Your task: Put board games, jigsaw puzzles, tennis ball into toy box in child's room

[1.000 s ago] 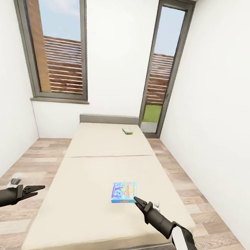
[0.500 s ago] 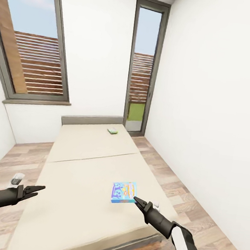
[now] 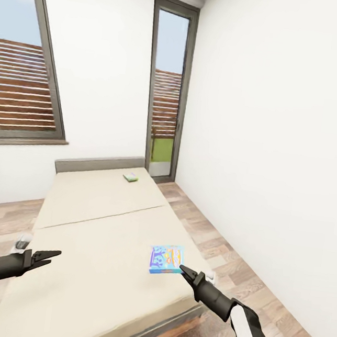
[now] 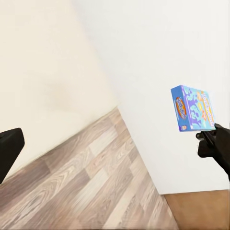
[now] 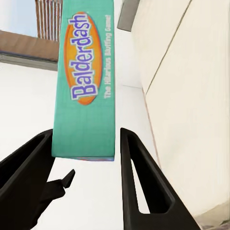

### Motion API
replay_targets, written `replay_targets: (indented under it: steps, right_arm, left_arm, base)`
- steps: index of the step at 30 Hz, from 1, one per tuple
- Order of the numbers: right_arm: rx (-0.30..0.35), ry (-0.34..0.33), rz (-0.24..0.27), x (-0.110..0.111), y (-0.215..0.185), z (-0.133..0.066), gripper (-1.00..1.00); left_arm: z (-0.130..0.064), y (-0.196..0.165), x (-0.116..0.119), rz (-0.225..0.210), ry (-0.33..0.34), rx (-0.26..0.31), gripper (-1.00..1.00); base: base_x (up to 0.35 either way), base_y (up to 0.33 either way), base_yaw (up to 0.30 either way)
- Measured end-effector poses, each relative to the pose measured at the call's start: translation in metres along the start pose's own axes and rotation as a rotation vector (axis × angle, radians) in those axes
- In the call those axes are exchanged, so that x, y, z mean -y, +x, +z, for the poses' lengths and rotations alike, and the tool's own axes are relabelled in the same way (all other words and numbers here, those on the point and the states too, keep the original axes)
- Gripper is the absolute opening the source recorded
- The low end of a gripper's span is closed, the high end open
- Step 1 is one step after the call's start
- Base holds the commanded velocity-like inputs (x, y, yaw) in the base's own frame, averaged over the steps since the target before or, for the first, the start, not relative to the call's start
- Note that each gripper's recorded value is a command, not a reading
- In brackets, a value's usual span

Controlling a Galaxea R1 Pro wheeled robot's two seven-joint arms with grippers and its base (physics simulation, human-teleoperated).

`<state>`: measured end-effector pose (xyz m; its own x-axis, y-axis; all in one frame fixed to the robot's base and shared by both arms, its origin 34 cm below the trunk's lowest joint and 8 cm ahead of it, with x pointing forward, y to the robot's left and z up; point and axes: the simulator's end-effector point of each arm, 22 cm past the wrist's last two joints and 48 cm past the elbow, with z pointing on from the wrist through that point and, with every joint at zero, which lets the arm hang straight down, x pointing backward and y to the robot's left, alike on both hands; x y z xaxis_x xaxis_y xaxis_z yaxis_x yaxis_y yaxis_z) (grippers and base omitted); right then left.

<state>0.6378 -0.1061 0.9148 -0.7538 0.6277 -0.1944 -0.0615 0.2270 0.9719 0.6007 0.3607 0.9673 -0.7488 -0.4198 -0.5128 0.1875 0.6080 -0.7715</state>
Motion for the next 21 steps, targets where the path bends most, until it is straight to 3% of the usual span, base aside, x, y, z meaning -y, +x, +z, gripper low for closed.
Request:
replay_targets:
  steps: [10, 21]
  right_arm:
    - [0.001, -0.003, -0.003, -0.013, -0.001, -0.003, -1.0]
    - [0.004, -0.008, -0.008, -0.028, -0.003, -0.008, -1.0]
  left_arm:
    - [-0.006, -0.005, 0.011, 0.002, 0.003, 0.003, 1.0]
    - [-0.013, -0.009, 0.023, 0.005, 0.006, 0.005, 1.0]
  base:
    - [-0.127, 0.0, -0.28]
    - [-0.01, 0.0, -0.279]
